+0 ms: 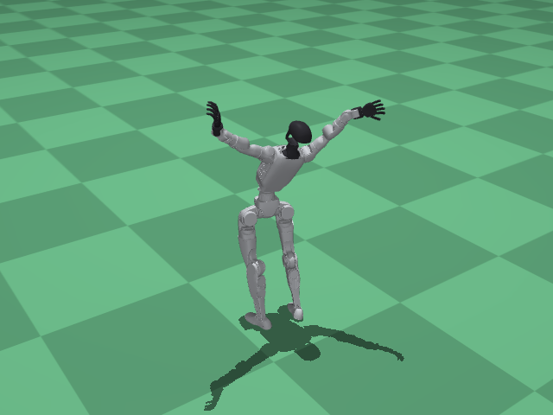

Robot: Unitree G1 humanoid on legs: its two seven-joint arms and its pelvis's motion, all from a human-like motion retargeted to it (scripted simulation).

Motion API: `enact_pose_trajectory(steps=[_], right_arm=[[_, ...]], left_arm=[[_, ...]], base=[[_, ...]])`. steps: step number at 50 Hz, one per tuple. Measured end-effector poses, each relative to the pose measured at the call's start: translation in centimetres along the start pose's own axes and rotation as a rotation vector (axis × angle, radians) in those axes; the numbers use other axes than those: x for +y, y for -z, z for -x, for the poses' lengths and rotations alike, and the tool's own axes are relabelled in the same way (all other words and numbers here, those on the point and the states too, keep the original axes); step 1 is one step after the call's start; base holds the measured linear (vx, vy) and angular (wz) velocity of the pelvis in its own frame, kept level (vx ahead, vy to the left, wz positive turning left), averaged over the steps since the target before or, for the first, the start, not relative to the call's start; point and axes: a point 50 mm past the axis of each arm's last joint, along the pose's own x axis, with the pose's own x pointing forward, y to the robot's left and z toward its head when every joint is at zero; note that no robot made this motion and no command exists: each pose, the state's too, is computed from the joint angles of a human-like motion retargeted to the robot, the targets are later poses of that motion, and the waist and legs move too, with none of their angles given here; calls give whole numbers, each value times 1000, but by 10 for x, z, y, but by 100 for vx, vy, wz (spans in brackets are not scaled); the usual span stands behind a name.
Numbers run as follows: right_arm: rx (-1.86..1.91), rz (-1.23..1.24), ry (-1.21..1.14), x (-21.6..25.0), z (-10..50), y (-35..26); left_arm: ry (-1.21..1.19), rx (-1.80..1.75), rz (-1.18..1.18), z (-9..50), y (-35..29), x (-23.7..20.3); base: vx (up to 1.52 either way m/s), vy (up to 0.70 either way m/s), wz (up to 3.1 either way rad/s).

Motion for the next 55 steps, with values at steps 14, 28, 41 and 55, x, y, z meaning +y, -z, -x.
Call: enact_pose_trajectory(steps=[14, 28, 41, 55], right_arm=[[-65, 44, 54, -33, -5, -26], [-240, 170, 264, -118, 2, -100], [-257, 202, 372, -140, 9, -115], [59, 156, 263, -124, 21, -24]], left_arm=[[31, 71, -24, 12, 41, 4], [-108, 73, -215, -33, 78, 118], [-129, 44, -109, -46, 54, 125], [-212, -367, 354, -45, -74, 102]], base=[[0, 0, 0], [0, 0, 0], [-3, -1, 2], [-14, -2, 19]])
